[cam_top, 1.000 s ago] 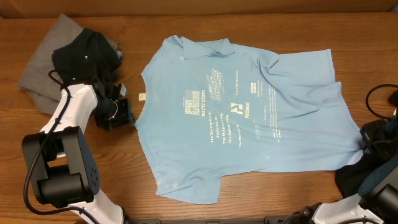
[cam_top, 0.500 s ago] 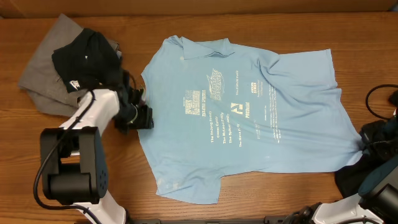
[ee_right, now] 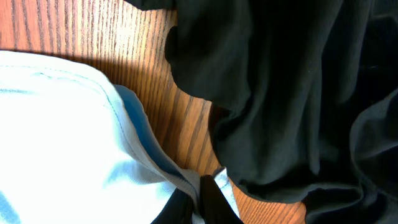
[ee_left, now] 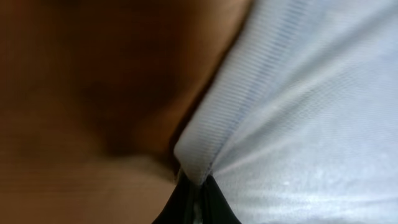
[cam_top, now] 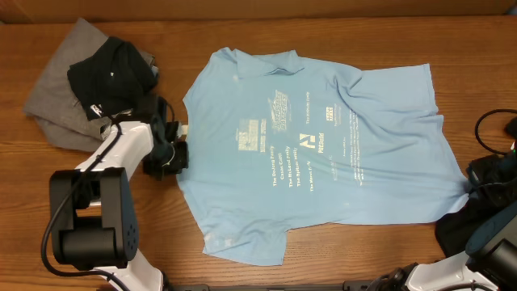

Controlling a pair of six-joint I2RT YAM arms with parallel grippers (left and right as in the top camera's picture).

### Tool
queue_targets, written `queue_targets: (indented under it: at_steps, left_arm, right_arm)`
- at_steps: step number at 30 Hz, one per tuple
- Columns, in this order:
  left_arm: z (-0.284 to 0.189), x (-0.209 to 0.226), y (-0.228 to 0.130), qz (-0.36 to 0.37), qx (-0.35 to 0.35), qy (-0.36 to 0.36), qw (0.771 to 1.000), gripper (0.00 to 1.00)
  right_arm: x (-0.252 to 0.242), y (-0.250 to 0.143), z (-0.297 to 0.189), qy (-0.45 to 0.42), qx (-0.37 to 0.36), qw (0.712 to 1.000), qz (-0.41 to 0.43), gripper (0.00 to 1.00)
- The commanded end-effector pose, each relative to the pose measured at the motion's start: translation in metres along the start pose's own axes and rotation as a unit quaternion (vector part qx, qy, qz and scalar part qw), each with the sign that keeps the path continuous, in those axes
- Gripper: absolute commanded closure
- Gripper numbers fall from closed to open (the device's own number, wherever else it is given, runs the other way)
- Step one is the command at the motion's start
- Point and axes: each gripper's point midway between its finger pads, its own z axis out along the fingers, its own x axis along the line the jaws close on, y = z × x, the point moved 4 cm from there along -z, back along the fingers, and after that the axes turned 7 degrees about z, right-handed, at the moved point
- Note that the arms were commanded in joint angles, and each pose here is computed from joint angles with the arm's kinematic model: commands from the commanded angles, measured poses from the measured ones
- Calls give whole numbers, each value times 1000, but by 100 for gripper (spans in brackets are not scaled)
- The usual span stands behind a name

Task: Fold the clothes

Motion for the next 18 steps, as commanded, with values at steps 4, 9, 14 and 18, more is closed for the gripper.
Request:
queue_targets:
  at_steps: [4,9,14,18]
  left_arm:
    - [-10,64,-27,-133,33,73,988,96]
    - [-47,87,-24,-167,-15,75,983,96]
    - [-68,90,-20,-162,-47,76,983,67]
    - [-67,86,-22,-150,-42,63,986,59]
  right_arm:
    - [9,-8,-11,35,12,999,-31,93]
    - [3,-15,-10,21,27,998,-45,92]
    - [-4,-19,-10,4,37,998,-47,56]
    - [3,-14,-11,20,26,998,-46,35]
